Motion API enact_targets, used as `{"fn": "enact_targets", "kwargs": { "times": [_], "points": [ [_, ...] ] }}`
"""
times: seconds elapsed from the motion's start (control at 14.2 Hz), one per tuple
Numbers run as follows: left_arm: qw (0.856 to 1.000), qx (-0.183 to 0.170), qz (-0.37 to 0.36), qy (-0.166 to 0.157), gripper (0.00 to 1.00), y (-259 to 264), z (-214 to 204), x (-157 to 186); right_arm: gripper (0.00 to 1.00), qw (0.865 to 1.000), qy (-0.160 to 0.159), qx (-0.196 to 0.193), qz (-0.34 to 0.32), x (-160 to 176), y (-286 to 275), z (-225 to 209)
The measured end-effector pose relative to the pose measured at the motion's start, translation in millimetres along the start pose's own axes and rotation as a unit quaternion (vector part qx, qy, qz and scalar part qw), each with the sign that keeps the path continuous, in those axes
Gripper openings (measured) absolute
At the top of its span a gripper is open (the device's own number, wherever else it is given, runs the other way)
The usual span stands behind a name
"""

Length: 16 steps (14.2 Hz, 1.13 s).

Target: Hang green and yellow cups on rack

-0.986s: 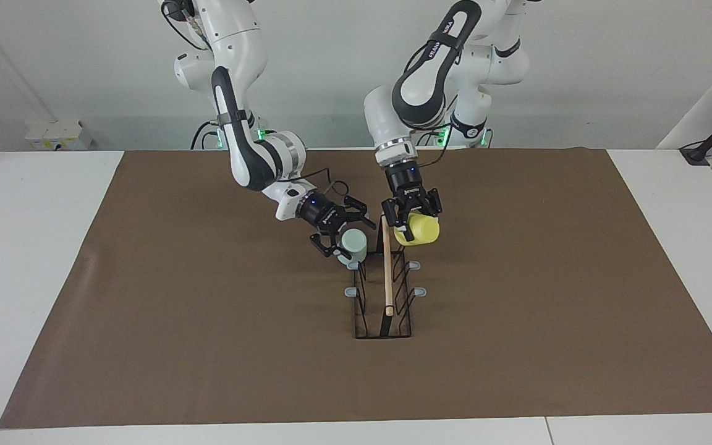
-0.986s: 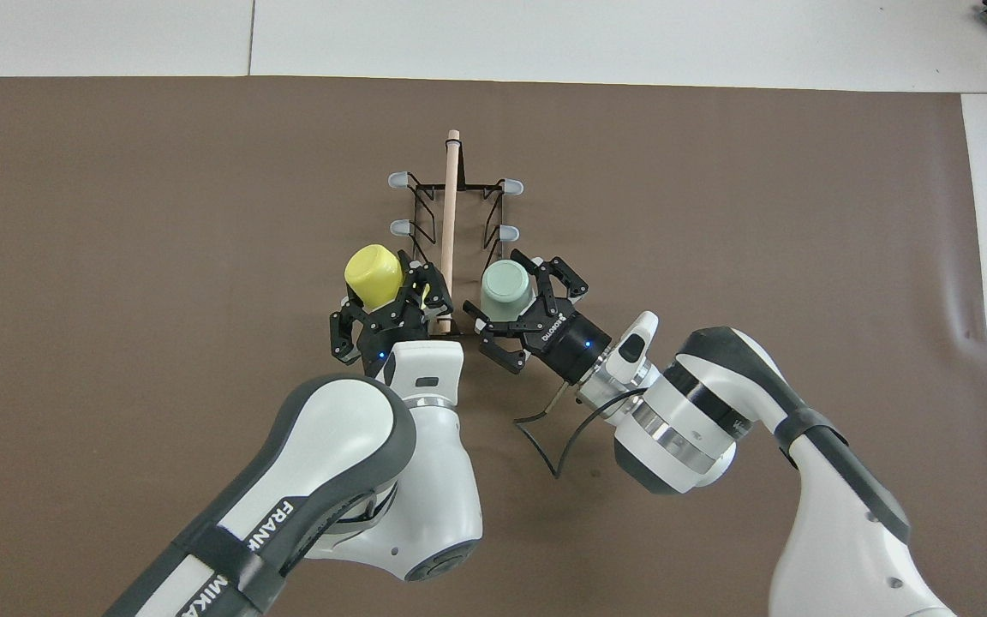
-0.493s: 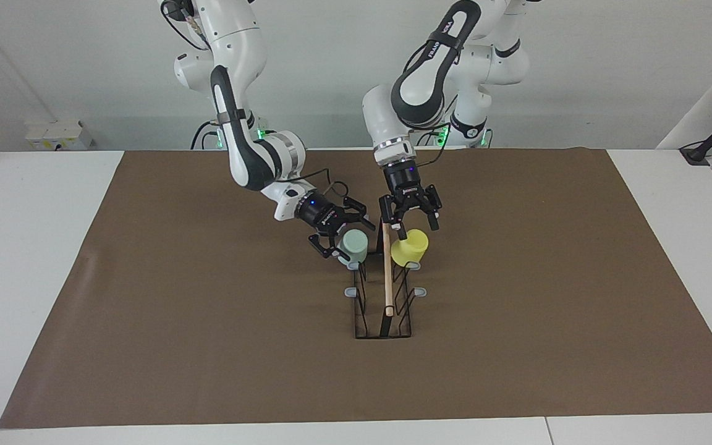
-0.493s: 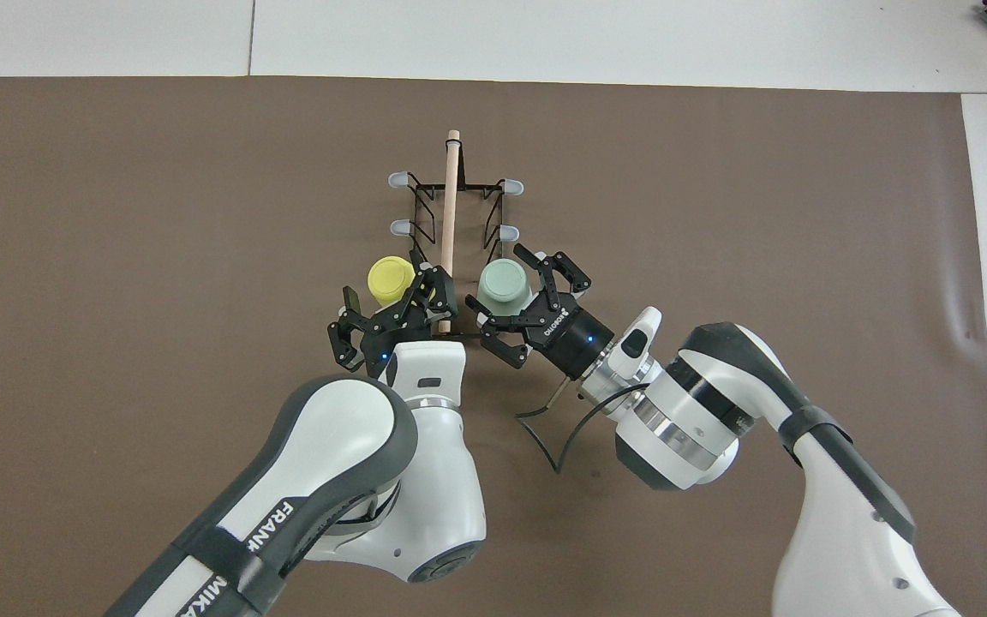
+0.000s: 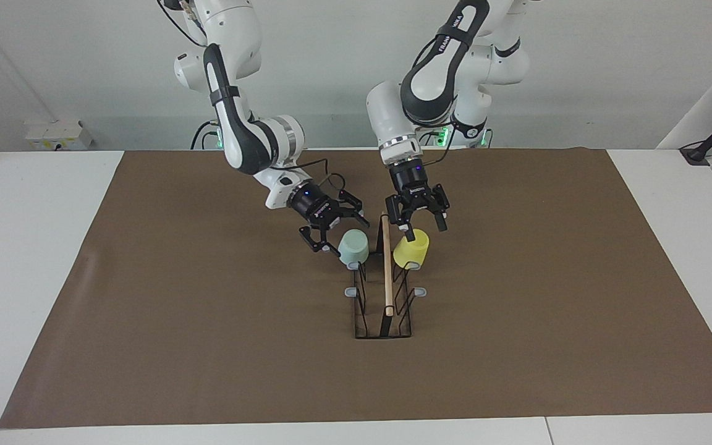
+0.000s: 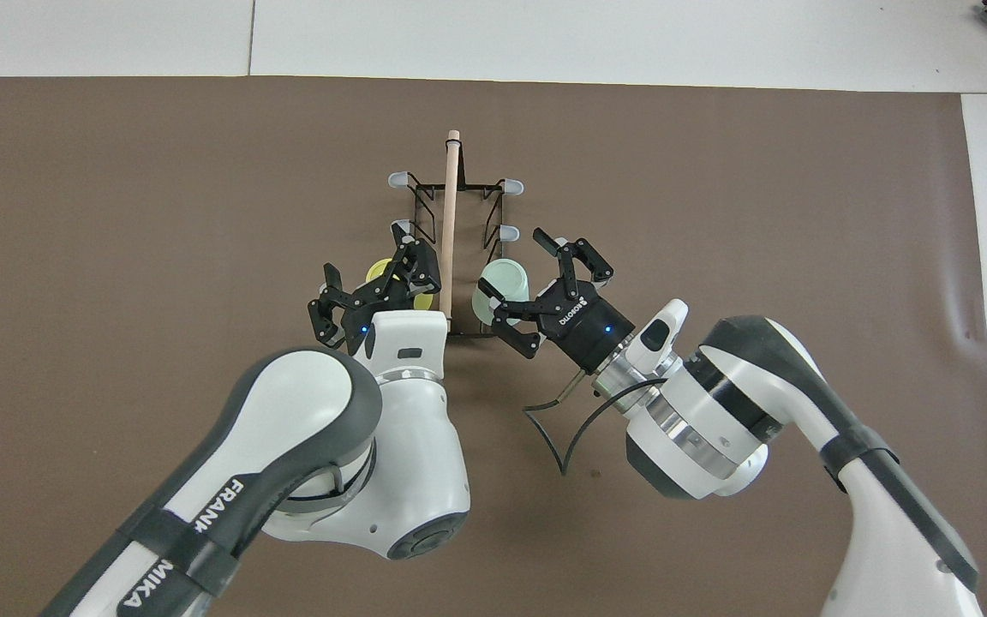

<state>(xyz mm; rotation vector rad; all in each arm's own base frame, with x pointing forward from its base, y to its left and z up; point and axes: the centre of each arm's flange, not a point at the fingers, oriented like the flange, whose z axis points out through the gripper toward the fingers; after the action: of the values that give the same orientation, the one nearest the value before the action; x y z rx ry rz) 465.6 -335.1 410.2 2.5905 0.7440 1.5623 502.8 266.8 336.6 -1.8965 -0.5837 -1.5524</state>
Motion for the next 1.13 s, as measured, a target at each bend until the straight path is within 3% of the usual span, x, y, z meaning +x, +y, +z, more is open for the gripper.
{"fn": "enact_targets", "kwargs": {
  "times": [0.21,0.63,0.85,1.13],
  "points": [
    [0.999,0.018,0.017,-0.022,1.00,-2.3,17.1,39.4,1.00,1.000,-0.004,-0.010,0.005,18.6,-2.5,-5.9],
    [0.994,0.040,0.069,-0.071,1.00,-17.1,42.8,116.3,1.00,0.994,-0.063,-0.055,-0.073,75.4,14.6,-34.8],
    [0.986,0.033,0.094,-0.133,1.00,-22.4,48.4,165.6,1.00,0.985,-0.095,-0.076,-0.121,90.6,30.0,-47.0],
    [0.966,0.006,0.152,-0.207,1.00,-53.4,58.6,237.6,1.00,0.961,-0.154,-0.083,-0.213,94.4,48.1,-58.4]
  ]
}}
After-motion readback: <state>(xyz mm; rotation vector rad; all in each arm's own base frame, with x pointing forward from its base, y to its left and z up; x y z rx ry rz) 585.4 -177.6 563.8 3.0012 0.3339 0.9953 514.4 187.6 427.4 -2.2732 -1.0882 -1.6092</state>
